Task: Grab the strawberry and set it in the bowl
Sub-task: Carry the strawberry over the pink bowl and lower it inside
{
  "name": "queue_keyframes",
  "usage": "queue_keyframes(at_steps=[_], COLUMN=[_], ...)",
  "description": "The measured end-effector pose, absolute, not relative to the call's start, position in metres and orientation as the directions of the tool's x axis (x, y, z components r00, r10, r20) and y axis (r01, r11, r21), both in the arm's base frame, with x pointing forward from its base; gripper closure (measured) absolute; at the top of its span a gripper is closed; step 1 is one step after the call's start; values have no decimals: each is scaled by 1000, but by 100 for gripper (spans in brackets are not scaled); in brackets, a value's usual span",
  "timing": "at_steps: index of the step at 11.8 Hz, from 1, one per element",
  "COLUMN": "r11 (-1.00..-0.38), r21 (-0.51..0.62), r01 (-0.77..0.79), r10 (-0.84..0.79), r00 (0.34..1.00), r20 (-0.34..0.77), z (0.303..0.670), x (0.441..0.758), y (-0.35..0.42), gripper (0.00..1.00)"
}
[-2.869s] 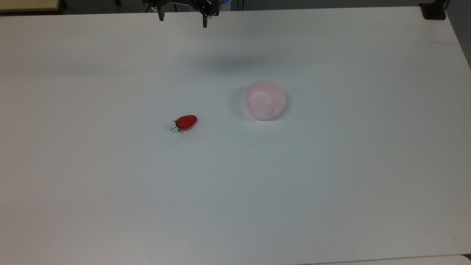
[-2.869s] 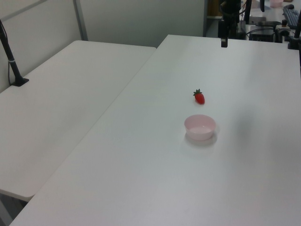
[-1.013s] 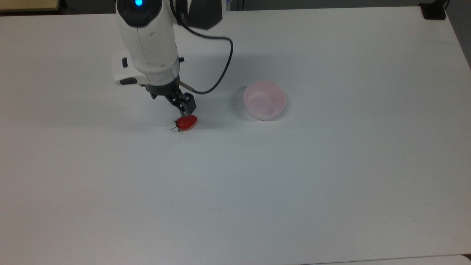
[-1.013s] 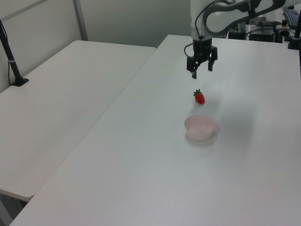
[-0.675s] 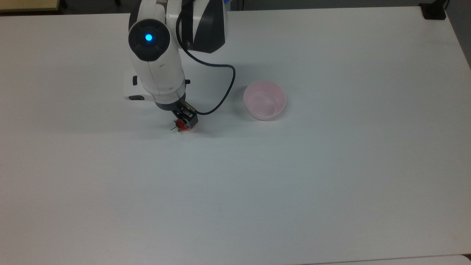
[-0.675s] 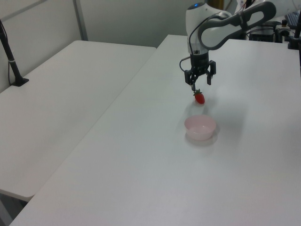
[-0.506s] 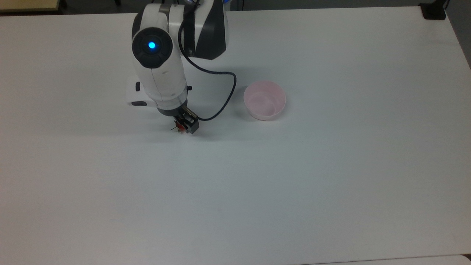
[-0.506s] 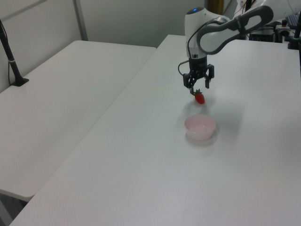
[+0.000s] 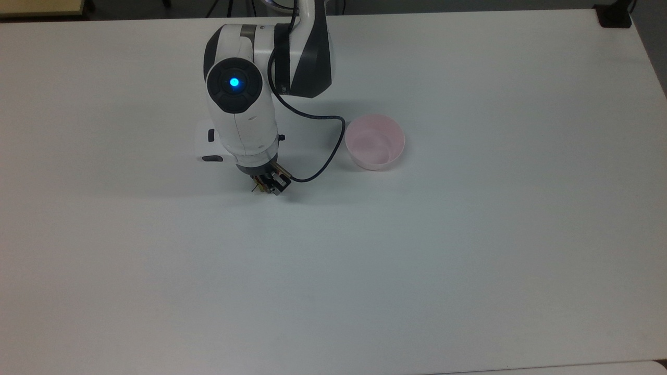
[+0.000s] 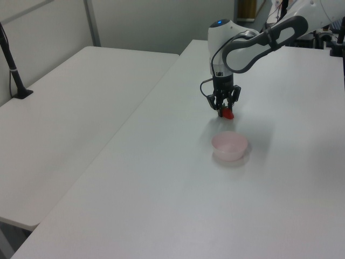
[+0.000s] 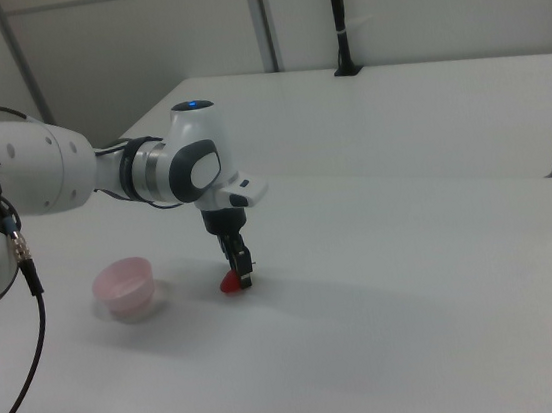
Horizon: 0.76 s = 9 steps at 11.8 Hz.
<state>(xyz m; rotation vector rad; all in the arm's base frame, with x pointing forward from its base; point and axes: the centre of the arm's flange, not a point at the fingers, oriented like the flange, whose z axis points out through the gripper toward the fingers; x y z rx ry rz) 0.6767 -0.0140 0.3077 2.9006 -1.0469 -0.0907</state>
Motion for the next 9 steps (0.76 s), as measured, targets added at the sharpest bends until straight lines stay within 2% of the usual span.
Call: queue_keyframes(at_steps=[2,5,7,9], r11=[-830,-958,-986,-994], r21=[67,36,42,81], r01=[-553,-285,-159,-68], r10=[-556,-287,-162,-76], r00=[830,954,983,993], r20=[-39,-87,-81,-96], z=[328,386,405,392], x=[675,657,642,624], y=[-10,57,118,172], gripper=[56,56,56,56])
